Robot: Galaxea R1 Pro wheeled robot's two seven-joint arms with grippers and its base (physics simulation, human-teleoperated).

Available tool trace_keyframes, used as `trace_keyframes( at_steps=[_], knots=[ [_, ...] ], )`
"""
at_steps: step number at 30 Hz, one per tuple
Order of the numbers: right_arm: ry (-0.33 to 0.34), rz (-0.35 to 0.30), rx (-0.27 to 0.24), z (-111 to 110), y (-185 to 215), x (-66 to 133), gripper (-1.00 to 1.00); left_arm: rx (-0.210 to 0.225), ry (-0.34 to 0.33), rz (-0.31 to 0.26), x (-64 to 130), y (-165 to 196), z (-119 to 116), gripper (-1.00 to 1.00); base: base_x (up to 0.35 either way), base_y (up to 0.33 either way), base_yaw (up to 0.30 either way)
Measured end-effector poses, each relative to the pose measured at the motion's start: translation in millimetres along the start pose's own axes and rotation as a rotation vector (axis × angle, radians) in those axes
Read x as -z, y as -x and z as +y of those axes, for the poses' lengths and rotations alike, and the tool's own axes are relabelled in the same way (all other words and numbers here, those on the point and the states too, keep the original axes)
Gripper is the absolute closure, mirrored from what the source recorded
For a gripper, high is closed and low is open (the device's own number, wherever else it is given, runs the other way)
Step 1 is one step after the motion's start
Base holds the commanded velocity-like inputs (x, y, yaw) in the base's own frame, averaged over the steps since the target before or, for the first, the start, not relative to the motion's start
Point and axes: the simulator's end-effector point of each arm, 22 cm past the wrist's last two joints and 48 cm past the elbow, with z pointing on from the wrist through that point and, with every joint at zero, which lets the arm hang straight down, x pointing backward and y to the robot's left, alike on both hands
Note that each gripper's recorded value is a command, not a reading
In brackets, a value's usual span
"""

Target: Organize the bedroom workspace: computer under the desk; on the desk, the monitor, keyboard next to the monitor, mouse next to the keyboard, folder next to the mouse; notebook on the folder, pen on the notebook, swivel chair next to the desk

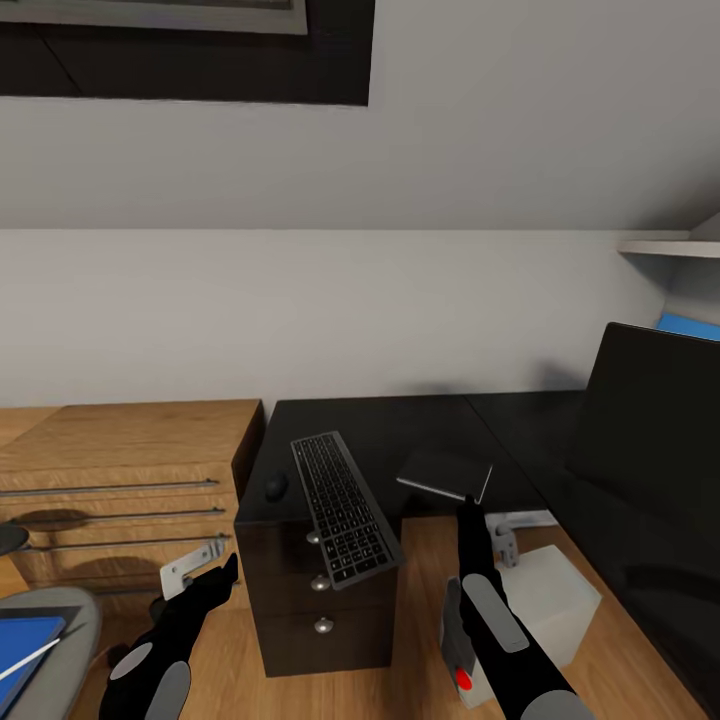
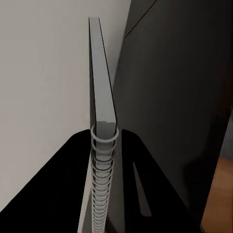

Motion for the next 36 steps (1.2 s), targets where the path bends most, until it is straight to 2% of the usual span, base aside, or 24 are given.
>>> trace_keyframes(
  at_steps=[6,15,21,36],
  knots=[
    [-0.003,0.000,-0.007,-11,-3,-0.1,1.00,0.001,0.001,-0.001,-4.2,-9,4,-1.00,0.000,0.000,0.000],
    [-0.035,-0.007,-0.073,-35,-5,-0.4,1.00,0.002,0.003,-0.003,-10.5,-23,9,-1.00,0.000,0.000,0.000],
    [-0.038,-0.007,-0.080,-47,-7,-0.4,1.00,0.001,0.003,-0.003,-14.6,-34,13,-1.00,0.000,0.000,0.000],
    [-0.034,-0.006,-0.077,-46,-7,-0.7,1.00,-0.002,-0.001,-0.004,-14.6,-33,12,-1.00,0.000,0.000,0.000]
  ],
)
